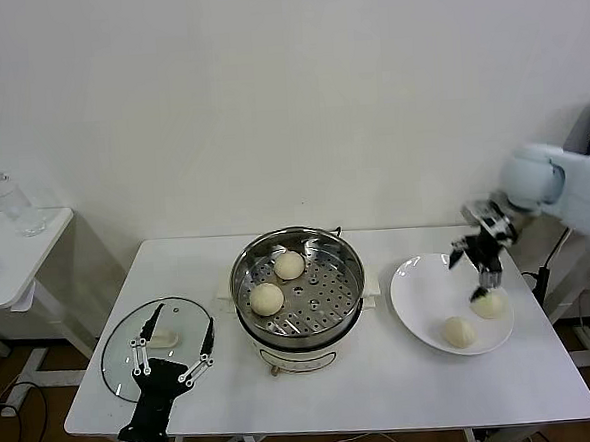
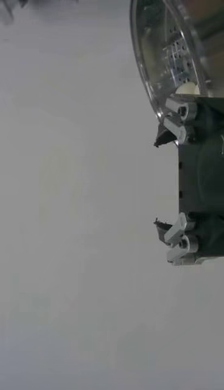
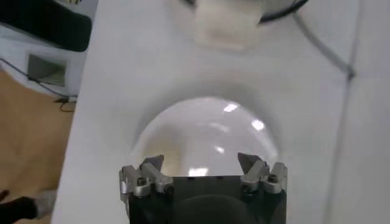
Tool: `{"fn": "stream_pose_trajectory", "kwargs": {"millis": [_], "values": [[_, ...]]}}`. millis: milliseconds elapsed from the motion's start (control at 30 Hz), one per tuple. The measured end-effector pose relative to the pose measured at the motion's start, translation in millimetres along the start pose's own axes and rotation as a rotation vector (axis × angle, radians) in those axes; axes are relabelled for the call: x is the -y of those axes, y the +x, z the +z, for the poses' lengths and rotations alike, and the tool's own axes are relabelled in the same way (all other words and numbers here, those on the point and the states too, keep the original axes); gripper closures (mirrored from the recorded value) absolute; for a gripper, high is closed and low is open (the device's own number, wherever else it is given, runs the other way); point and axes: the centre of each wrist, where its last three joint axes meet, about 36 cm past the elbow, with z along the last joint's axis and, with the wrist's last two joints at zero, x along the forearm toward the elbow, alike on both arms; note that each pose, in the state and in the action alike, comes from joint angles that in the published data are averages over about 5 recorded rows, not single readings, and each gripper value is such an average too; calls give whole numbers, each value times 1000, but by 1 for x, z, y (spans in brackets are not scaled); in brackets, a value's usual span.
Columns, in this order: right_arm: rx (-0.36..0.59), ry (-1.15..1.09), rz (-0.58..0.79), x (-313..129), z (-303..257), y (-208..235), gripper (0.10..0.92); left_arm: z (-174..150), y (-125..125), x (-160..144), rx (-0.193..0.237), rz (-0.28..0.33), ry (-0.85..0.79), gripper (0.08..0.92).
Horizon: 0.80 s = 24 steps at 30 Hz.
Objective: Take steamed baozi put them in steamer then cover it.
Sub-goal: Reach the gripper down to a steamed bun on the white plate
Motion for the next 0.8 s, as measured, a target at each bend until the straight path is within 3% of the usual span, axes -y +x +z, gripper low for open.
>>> {"fn": "stream_pose_trajectory", "kwargs": {"millis": [367,800], "values": [[-6,-38,-31,-12,19,-65,200,3,4,-4,-13,-9,-13,177],[-12,-44,-30,-4,17,-100,200,6,5,-5,-21,-14,-17,177]]}}
